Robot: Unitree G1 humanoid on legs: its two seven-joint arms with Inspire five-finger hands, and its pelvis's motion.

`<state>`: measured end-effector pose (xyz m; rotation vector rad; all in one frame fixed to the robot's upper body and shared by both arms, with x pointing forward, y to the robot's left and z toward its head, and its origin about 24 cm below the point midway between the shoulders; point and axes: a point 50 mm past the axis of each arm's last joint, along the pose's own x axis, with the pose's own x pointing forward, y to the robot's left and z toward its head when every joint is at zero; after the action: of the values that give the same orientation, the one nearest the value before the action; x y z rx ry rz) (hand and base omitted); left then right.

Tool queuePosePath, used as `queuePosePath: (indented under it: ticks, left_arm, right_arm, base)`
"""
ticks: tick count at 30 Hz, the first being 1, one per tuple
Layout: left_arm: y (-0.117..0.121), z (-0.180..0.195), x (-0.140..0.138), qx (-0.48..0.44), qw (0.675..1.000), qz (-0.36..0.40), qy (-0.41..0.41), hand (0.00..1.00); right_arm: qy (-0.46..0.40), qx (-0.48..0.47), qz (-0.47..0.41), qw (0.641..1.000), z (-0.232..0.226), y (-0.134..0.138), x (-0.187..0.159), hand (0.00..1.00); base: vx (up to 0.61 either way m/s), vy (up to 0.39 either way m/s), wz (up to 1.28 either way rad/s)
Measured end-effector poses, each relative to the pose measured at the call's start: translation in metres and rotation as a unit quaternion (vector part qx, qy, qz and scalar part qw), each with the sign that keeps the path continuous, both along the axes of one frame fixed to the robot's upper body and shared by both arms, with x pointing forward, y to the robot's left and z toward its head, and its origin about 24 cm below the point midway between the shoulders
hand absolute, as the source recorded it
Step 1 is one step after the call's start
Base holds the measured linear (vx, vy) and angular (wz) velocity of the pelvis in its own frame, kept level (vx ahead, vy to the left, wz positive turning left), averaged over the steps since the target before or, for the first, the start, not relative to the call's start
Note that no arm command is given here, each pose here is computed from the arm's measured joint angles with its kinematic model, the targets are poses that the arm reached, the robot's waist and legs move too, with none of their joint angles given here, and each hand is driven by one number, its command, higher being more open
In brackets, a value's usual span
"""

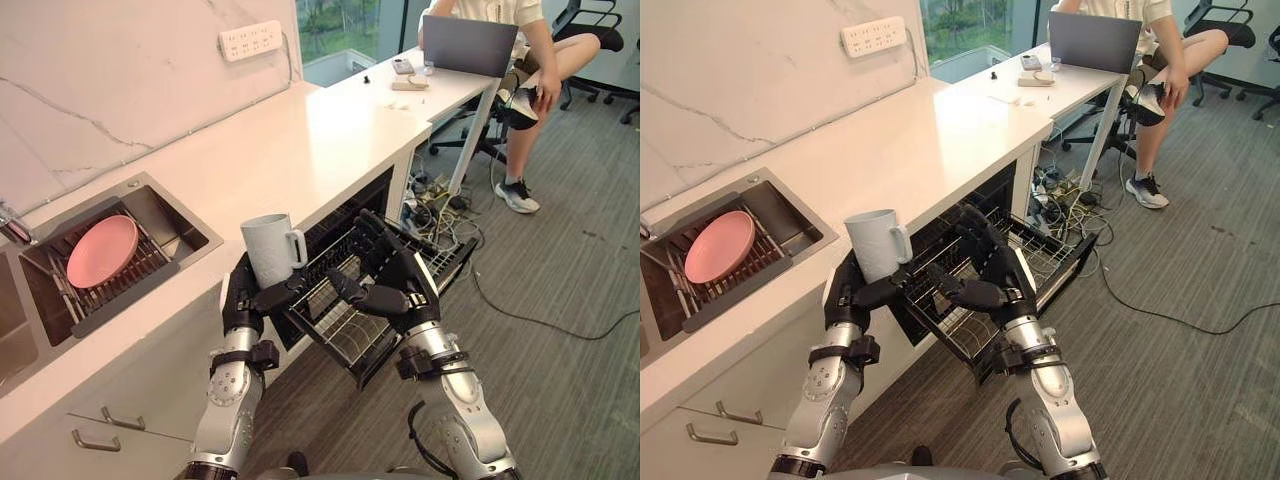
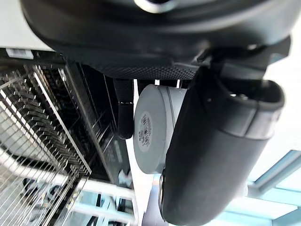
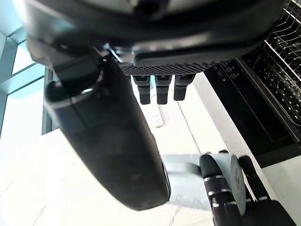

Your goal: Walk over to the sink, pick up the cup, carry it to the dishwasher, place the cup inside the dishwasher, then close the dishwasher door

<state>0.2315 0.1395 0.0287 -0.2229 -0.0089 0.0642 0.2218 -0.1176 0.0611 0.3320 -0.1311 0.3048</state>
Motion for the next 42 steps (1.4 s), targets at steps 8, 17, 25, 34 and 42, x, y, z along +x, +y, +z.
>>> queuePosePath:
  ticks: [8,17,25,34,42]
  left_arm:
    - [-0.024,0.000,-0.003,0.014,0.998,-0.069,-0.006,0.30]
    - [-0.047,0.002,-0.006,0.031,0.991,-0.126,-0.014,0.30]
    - [-0.052,0.004,-0.005,0.061,0.989,-0.136,-0.020,0.30]
    - [-0.052,0.004,-0.004,0.107,0.984,-0.138,-0.029,0.90]
    - [-0.047,0.009,-0.011,0.101,0.988,-0.105,-0.039,0.90]
  right_arm:
    - [0.013,-0.006,0.024,1.000,-0.005,0.012,0.007,0.90]
    - [0.031,-0.015,0.021,0.999,-0.009,0.021,0.018,0.90]
    - [0.044,-0.018,0.006,0.999,-0.011,0.024,0.026,0.30]
    - [0.053,-0.009,-0.005,0.999,-0.012,0.022,0.030,0.30]
    - [0.018,-0.044,-0.006,0.999,-0.002,0.022,0.030,0.30]
  base:
    - [-0.02,0.006,-0.01]
    - [-0.02,-0.004,0.05]
    - [-0.01,-0.003,0.03]
    - [-0.01,0.000,0.00]
    - [-0.01,-0.004,0.02]
